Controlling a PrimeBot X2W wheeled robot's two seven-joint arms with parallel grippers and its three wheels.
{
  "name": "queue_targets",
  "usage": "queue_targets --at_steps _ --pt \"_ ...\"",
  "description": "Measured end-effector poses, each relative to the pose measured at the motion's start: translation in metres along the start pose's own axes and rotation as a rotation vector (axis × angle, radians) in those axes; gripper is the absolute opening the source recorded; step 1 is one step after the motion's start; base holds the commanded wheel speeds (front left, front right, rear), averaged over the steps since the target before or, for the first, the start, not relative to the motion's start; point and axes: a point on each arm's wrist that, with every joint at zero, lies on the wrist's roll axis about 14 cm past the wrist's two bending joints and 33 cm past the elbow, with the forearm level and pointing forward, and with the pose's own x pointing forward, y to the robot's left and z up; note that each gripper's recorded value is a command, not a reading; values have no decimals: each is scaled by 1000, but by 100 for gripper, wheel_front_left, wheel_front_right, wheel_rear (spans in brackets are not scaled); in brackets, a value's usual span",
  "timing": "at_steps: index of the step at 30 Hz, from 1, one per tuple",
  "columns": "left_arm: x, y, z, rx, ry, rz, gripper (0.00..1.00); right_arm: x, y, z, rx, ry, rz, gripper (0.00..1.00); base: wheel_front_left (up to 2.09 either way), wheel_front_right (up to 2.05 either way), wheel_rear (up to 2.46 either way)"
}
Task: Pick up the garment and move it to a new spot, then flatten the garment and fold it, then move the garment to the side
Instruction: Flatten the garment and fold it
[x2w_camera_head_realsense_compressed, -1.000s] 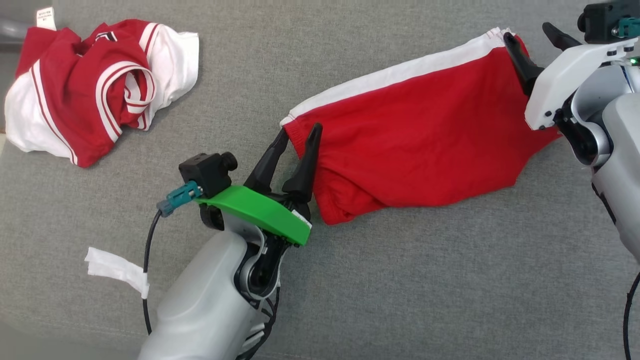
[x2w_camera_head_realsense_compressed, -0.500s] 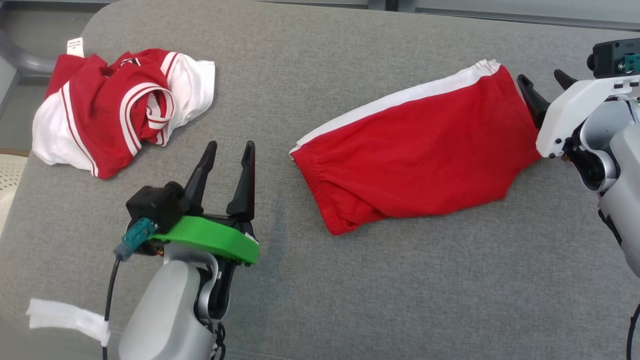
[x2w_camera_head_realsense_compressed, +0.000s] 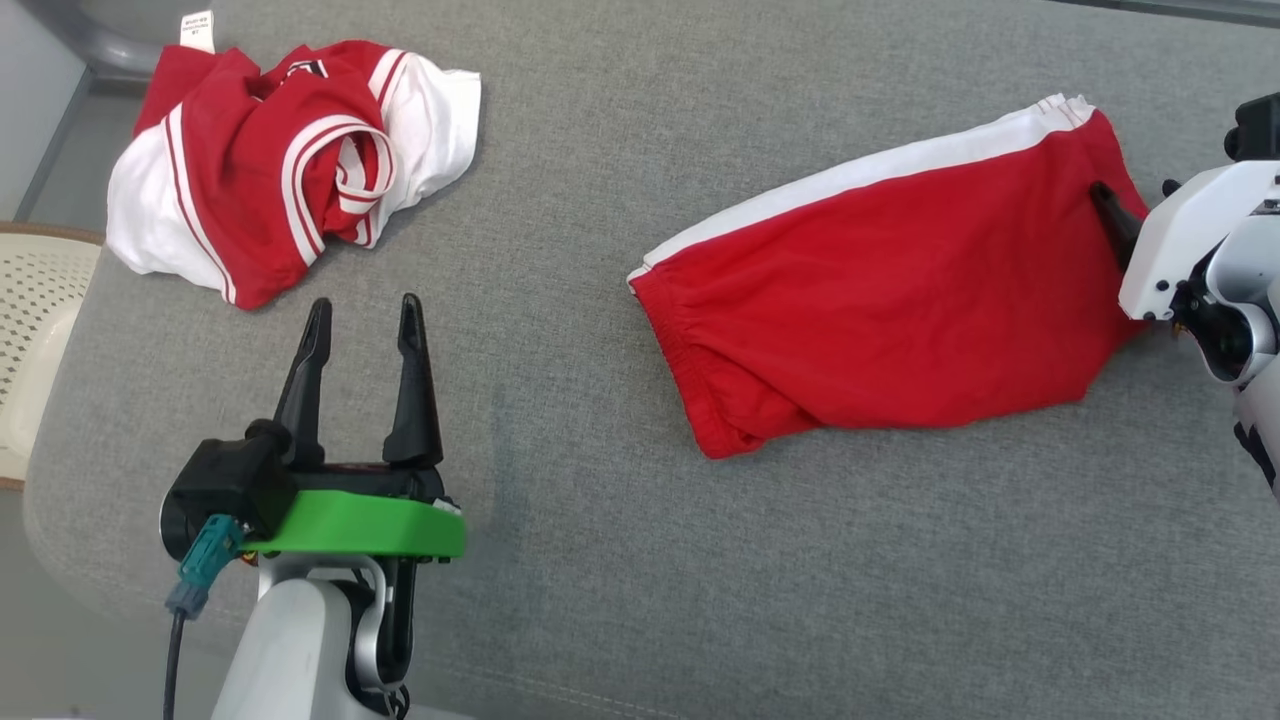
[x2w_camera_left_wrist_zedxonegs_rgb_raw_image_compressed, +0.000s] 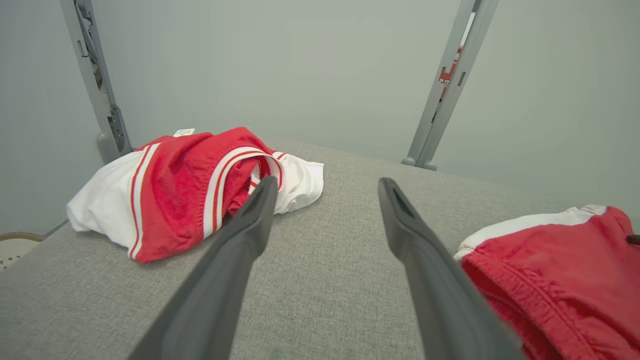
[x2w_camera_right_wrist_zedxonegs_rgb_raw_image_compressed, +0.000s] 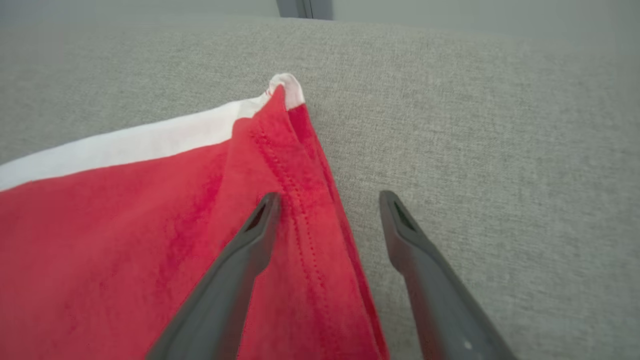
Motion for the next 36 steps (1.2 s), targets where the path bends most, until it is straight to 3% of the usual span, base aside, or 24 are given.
queue_targets --at_steps 10,11,12,13,18,25,36 --pt "-9 18 -9 23 28 64 100 25 12 -36 36 143 24 100 0 0 0" --pt "-10 18 -10 24 31 67 100 27 13 -38 35 153 27 80 0 0 0" --pt "-11 19 -11 26 34 68 100 27 15 -39 33 159 31 35 0 0 0" --pt "-11 19 -11 25 34 69 100 27 16 -40 25 163 34 0 0 0 0" --pt "-12 16 -10 18 31 58 100 21 32 -46 -1 167 75 0 0 0 0" --pt "-10 4 -10 17 30 14 100 4 11 -44 -9 93 23 0 0 0 0" --pt "-4 -24 -7 -5 10 -76 100 -66 -119 -44 -45 -10 -323 0 0 0 0"
